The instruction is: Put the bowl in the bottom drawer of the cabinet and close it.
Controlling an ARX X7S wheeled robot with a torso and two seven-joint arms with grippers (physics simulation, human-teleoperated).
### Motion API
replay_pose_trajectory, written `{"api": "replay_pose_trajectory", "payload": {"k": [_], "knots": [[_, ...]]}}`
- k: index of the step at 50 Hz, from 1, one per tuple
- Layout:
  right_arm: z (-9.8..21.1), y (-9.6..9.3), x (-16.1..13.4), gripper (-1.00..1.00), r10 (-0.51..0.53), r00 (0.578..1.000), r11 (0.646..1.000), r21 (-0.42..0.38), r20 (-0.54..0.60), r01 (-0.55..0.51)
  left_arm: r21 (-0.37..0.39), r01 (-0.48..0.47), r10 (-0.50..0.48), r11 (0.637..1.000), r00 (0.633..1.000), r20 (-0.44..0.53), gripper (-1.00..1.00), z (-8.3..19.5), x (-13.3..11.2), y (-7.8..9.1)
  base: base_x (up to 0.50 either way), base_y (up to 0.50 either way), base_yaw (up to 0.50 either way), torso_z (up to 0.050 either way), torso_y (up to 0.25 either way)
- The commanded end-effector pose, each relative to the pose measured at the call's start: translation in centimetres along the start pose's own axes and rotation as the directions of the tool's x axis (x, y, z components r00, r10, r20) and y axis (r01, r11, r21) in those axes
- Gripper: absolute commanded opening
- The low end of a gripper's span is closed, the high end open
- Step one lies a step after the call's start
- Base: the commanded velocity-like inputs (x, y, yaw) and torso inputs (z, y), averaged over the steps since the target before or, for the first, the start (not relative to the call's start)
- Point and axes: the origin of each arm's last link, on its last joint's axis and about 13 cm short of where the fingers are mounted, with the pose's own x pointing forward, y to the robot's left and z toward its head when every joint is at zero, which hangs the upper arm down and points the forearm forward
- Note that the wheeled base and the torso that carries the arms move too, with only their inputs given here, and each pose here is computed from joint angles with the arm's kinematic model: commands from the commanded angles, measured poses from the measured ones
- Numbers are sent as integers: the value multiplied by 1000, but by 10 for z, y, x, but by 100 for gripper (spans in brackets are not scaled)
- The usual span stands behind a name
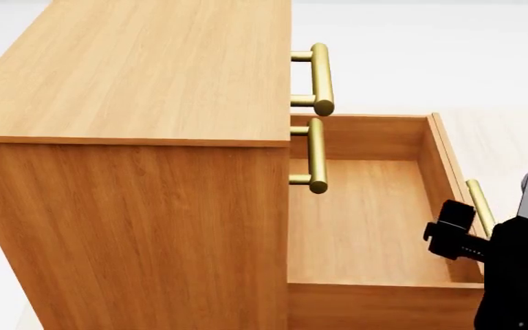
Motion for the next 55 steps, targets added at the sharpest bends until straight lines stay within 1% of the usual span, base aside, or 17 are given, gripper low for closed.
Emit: {"api": "replay_pose_trajectory", "payload": {"k": [1,12,15,19,20,21,24,27,29,34,36,38,40,42,50,54,55], "knots": [[20,-9,-18,100,5,989,1000,-2,148,-5,2,3,-3,1000,1000,-3,100,0,0,0,0,0,0,0,0],[27,-11,-26,100,15,972,1000,8,235,-18,-4,8,-8,1000,1000,5,100,1,0,0,0,0,0,0,0],[28,-12,-26,100,-8,968,1000,0,249,9,-21,13,-13,1000,1000,7,100,3,-1,0,0,0,0,0,0],[30,-15,-27,100,-49,958,999,22,282,44,10,23,-23,1000,1000,-3,100,3,-1,0,0,0,0,0,0],[30,-16,-27,100,-63,952,998,23,301,58,-4,8,-8,1000,1000,1,100,3,0,1,0,0,0,0,0],[32,-18,-28,100,-86,946,996,9,313,87,-65,17,-18,998,1000,-14,100,4,0,1,0,0,0,0,0],[35,-21,-31,100,-115,933,993,9,340,119,-27,33,-33,999,999,7,100,-4,-3,1,0,0,0,0,0],[36,-24,-33,100,-123,927,992,14,354,126,-18,28,-28,999,1000,4,100,0,-1,0,0,0,0,0,0],[37,-26,-35,100,-150,910,988,16,388,156,-19,29,-29,999,1000,5,100,-7,-2,1,0,0,0,0,0],[39,-30,-38,100,-166,904,985,21,395,172,-10,34,-34,999,999,5,100,-4,-2,0,0,0,0,0,0],[39,-32,-38,100,-197,902,979,35,384,199,-9,34,-34,999,999,5,100,1,-1,0,0,0,0,0,0],[40,-33,-37,100,-250,861,966,53,443,253,-13,38,-38,999,999,6,100,-3,-2,0,0,0,0,0,0],[39,-34,-37,100,-249,865,966,52,436,252,-13,38,-38,999,999,5,100,-6,-2,0,0,0,0,0,0],[39,-36,-35,100,-293,855,954,72,428,291,-13,41,-41,999,999,3,100,-4,-2,0,0,0,0,0,0],[37,-41,-31,100,-358,827,930,89,433,355,-11,42,-42,999,999,3,100,-8,-2,0,0,0,0,0,0],[38,-44,-29,100,-411,817,910,131,404,393,-15,37,-37,999,999,1,100,-8,-2,1,0,0,0,0,0],[39,-44,-29,100,-405,820,913,132,404,386,-14,39,-39,999,999,2,100,-8,-2,0,0,0,0,0,0]]}}
